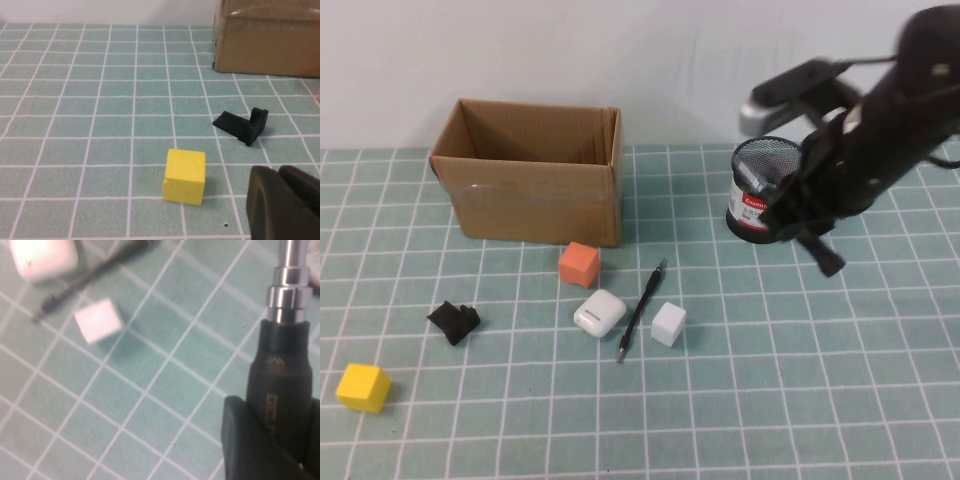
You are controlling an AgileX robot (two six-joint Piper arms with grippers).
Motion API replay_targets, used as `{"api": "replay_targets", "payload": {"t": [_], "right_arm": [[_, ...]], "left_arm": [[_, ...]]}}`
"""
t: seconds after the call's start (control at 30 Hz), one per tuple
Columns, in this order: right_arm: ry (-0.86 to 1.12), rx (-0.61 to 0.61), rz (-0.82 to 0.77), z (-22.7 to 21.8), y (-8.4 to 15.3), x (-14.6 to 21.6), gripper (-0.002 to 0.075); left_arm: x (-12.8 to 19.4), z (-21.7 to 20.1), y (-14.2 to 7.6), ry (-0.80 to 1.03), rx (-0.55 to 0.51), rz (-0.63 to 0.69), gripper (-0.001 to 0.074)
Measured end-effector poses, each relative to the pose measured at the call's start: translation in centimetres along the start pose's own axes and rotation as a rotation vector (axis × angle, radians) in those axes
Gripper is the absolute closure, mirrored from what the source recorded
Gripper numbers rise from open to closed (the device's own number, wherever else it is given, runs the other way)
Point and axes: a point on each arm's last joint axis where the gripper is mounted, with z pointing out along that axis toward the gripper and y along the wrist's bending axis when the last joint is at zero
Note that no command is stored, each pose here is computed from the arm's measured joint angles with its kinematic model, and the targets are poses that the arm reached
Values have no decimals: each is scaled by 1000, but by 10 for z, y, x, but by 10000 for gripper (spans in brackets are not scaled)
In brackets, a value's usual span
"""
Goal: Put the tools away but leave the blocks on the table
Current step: Place the picked object into the round holder
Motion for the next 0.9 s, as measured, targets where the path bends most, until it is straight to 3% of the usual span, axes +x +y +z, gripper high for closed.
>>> {"api": "replay_targets", "payload": {"t": [0.2, 0.33, 0.63, 0.77, 0.9], "right_arm": [[-205, 55, 45, -46, 3, 20, 576], [-317, 92, 110, -54, -10, 33, 576], [-744, 213, 227, -19, -28, 49, 576], [-963, 285, 203, -9, -31, 49, 576], [-1059, 261, 149, 9, -33, 34, 576]], "left_arm": [[0, 0, 0, 0, 0, 0, 736], [0, 0, 0, 2, 0, 0, 736], [0, 0, 0, 2, 0, 0, 736], [0, 0, 0, 2, 0, 0, 736], [0, 0, 0, 2, 0, 0, 736]]}}
